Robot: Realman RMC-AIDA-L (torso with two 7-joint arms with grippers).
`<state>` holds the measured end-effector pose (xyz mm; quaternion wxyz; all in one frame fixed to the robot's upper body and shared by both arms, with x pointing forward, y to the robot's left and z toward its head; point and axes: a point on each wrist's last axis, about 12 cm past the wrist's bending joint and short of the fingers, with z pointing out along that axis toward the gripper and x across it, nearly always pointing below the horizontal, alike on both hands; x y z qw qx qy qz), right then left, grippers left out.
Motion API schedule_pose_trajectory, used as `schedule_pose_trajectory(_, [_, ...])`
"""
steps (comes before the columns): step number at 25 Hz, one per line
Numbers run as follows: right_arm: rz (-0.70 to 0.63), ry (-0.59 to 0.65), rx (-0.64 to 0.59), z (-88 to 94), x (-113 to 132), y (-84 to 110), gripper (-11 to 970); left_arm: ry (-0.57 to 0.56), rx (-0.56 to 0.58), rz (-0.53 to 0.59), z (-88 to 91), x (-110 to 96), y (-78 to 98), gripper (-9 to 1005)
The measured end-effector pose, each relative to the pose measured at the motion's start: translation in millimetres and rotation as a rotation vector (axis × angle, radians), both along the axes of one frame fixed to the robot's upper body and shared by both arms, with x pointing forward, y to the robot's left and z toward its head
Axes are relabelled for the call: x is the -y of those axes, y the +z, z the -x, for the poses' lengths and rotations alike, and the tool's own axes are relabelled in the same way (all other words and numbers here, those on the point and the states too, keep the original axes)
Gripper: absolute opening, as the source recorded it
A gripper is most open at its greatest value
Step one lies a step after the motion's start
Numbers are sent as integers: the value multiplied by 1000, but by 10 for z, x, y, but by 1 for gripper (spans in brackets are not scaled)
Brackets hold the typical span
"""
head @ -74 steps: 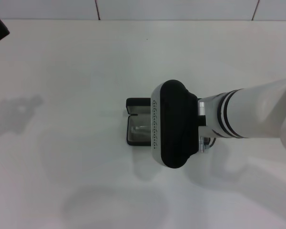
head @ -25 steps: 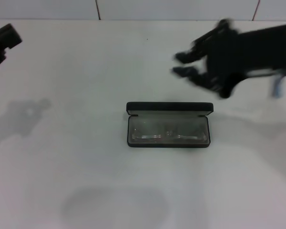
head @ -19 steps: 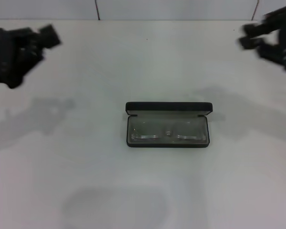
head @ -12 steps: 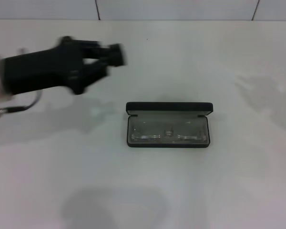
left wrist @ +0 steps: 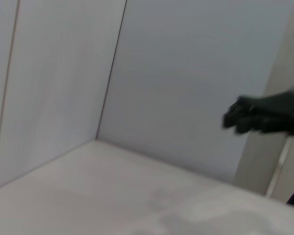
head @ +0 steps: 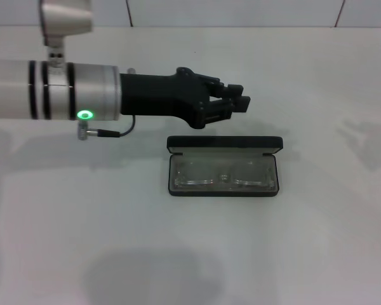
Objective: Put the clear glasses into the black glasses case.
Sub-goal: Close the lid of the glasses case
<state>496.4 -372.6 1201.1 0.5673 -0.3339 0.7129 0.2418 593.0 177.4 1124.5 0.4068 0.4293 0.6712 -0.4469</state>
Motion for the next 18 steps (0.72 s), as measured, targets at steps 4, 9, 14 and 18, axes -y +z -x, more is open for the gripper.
schedule_pose_trajectory(4, [-44, -11, 5, 35, 74, -134, 184, 21, -14, -76, -50, 106, -79, 262])
schedule_pose_trajectory(9, [-80, -18, 7, 60, 122, -246, 191, 50, -34, -133, -81, 176, -186, 253])
schedule_pose_trajectory(14, [-92, -17, 3, 50, 117, -295, 197, 48, -53, -184, -68, 218, -279, 251])
schedule_pose_trajectory(18, [-102, -15, -3, 24, 104, -319, 203, 40, -64, -196, -45, 224, -306, 250])
